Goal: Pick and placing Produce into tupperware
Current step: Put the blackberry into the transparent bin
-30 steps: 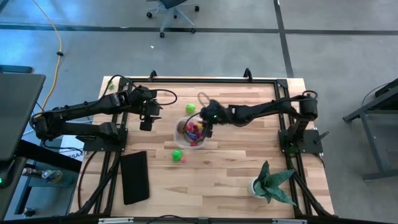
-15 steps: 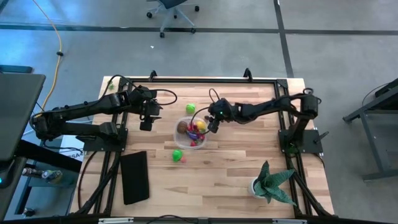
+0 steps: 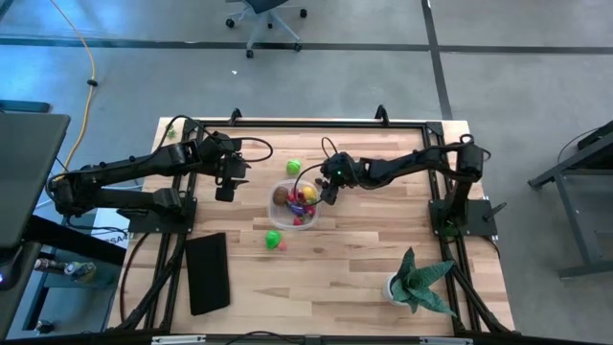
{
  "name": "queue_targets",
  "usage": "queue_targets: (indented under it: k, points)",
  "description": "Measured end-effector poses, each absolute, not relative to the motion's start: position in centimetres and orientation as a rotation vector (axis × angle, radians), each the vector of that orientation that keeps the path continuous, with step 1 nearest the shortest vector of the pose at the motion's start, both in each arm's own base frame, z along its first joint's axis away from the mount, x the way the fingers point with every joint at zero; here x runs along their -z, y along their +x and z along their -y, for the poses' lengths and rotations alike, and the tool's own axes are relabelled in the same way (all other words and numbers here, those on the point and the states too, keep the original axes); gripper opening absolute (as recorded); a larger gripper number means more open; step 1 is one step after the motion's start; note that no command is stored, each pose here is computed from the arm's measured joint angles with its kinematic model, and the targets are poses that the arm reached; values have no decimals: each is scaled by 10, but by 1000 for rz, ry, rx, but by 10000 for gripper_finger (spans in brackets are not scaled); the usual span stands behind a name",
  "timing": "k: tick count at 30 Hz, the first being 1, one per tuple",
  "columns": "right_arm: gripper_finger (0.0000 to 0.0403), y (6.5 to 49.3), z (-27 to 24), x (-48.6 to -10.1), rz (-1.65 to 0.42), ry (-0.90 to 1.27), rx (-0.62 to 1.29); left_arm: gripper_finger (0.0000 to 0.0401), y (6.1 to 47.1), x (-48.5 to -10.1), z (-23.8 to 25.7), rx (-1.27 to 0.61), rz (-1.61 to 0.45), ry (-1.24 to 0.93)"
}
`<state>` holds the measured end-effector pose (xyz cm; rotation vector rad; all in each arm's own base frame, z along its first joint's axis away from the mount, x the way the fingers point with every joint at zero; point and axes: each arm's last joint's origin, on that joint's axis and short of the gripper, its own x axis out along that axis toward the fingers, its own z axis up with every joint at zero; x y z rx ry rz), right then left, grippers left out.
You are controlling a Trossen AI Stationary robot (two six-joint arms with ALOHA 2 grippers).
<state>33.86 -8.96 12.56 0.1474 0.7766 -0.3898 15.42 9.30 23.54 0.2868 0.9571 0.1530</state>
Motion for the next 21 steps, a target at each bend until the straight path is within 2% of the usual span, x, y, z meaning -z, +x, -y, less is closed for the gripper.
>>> queue_targets:
  k: [8, 21]
  points:
    - [240, 341, 90, -121, -767, 119, 379, 193, 154, -235, -93, -159, -960, 289]
    - [212, 344, 90, -112, -772, 119, 352, 193, 154, -235, -93, -159, -960, 289]
